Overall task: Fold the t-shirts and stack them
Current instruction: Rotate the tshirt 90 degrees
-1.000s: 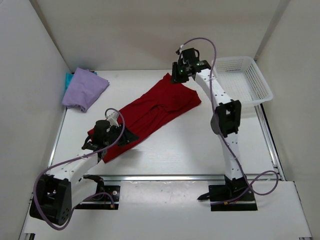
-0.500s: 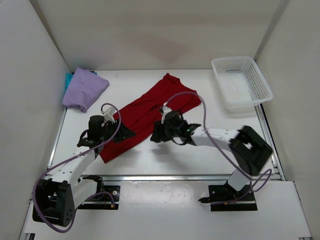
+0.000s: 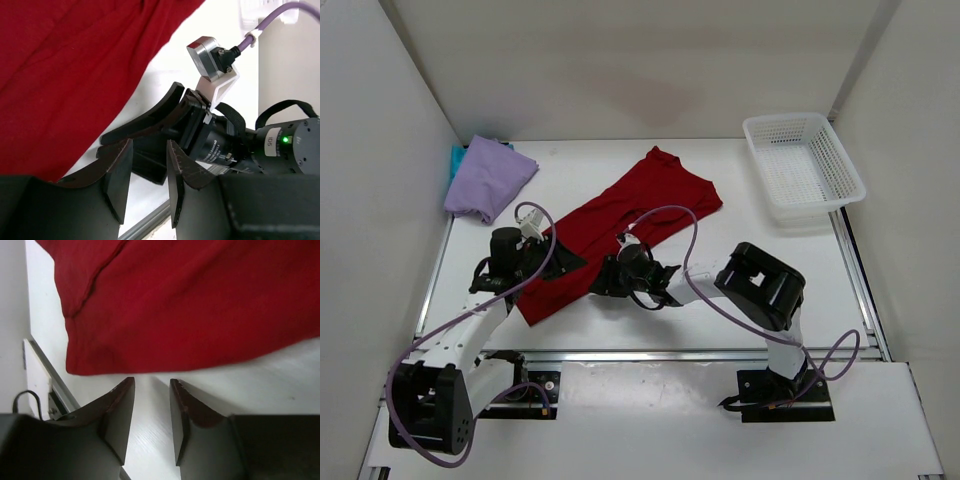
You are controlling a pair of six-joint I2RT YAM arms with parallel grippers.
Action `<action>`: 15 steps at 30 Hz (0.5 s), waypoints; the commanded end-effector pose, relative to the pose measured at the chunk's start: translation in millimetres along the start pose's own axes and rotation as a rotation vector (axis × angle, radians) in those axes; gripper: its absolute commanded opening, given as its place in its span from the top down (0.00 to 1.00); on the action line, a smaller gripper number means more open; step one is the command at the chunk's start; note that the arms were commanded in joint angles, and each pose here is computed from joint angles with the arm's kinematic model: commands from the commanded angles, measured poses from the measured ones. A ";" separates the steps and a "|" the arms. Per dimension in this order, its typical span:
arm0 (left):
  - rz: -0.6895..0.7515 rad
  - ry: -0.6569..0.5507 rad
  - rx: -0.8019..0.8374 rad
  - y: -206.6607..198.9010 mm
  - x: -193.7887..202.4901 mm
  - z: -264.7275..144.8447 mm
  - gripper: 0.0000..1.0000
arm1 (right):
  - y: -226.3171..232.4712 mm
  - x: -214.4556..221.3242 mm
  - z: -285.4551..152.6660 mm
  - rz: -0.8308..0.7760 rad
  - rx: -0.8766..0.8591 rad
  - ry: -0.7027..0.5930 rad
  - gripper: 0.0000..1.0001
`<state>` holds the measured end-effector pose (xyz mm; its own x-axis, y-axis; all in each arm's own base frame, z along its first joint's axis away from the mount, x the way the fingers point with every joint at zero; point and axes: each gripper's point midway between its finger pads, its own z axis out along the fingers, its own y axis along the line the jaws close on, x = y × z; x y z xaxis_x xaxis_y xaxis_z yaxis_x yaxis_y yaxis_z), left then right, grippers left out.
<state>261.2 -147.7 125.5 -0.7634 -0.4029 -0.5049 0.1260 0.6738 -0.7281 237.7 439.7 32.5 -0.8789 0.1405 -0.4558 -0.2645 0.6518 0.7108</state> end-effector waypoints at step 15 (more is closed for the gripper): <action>0.032 -0.017 0.036 -13.3 -4.4 1.9 0.58 | -62.6 -35.1 -17.9 0.115 0.109 -0.077 1.00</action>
<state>261.5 -149.9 128.3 -0.7596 -0.4041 -0.5096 0.1339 0.6695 -0.7306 274.7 405.0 22.7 -0.8802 0.2571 -0.3988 -0.1410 0.6608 0.7372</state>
